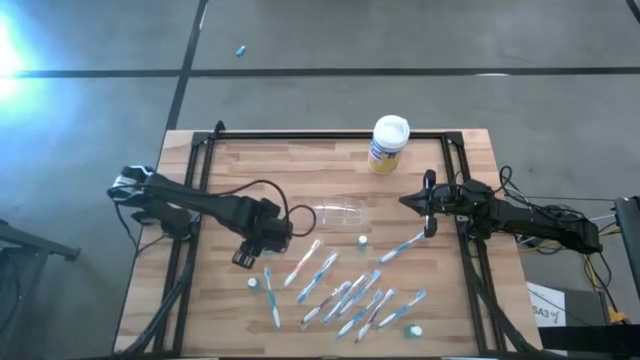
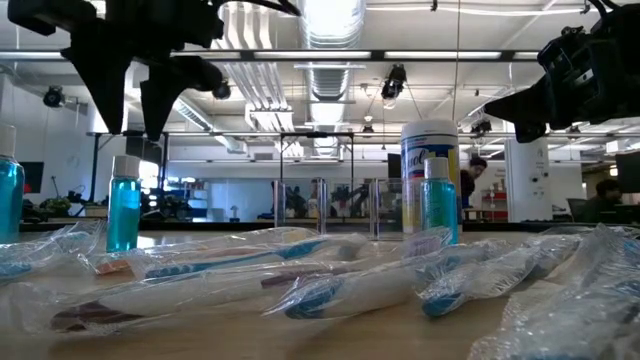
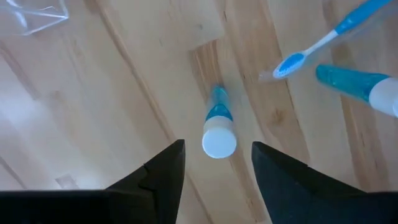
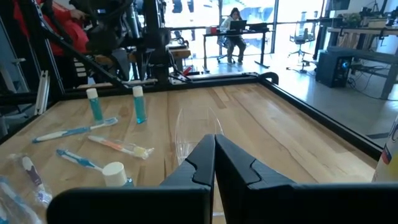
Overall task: Pick & Place toothbrushing station
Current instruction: Put the blue mouthwash into the transparent organizer
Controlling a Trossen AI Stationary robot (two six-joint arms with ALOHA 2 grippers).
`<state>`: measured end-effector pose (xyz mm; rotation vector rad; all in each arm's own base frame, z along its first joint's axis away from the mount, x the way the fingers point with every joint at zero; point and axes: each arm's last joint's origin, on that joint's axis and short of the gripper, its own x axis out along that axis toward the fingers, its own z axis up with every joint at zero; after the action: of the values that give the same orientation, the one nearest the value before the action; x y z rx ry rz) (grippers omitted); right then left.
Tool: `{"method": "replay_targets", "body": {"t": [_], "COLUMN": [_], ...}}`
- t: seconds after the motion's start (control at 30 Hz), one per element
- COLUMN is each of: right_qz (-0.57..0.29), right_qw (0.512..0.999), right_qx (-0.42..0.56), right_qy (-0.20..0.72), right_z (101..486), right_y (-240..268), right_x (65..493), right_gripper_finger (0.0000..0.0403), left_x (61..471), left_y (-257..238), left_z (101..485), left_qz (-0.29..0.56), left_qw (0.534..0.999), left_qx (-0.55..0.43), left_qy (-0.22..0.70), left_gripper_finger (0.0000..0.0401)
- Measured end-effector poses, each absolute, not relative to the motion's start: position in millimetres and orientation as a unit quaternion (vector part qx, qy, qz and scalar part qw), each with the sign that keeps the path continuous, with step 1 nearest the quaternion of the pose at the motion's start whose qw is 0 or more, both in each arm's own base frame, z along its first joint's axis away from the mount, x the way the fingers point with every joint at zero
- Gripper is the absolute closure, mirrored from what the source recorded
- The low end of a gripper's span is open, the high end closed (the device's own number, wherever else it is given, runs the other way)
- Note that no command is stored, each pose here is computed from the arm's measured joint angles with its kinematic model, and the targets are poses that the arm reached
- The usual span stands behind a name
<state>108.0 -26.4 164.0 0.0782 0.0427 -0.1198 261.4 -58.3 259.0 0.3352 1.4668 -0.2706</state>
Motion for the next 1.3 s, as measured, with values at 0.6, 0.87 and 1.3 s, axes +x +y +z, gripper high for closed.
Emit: {"method": "replay_targets", "body": {"t": [0.6, 0.87, 1.3], "right_qz": [-0.06, -0.06, -0.06], "right_qw": [0.997, 0.997, 0.997], "right_qx": [0.039, 0.039, 0.039], "right_qy": [0.022, 0.022, 0.023], "right_z": [164, 164, 164], "right_y": [-26, -26, -26], "right_x": [108, 108, 108], "right_gripper_finger": [0.0394, 0.0394, 0.0394], "left_x": [270, 270, 264], "left_y": [-62, -63, -62], "left_z": [246, 245, 225], "left_qz": [-0.147, -0.15, -0.152], "left_qw": [0.705, 0.705, 0.695], "left_qx": [0.157, 0.156, 0.156], "left_qy": [0.675, 0.675, 0.686], "left_gripper_finger": [0.021, 0.0211, 0.0211]}}
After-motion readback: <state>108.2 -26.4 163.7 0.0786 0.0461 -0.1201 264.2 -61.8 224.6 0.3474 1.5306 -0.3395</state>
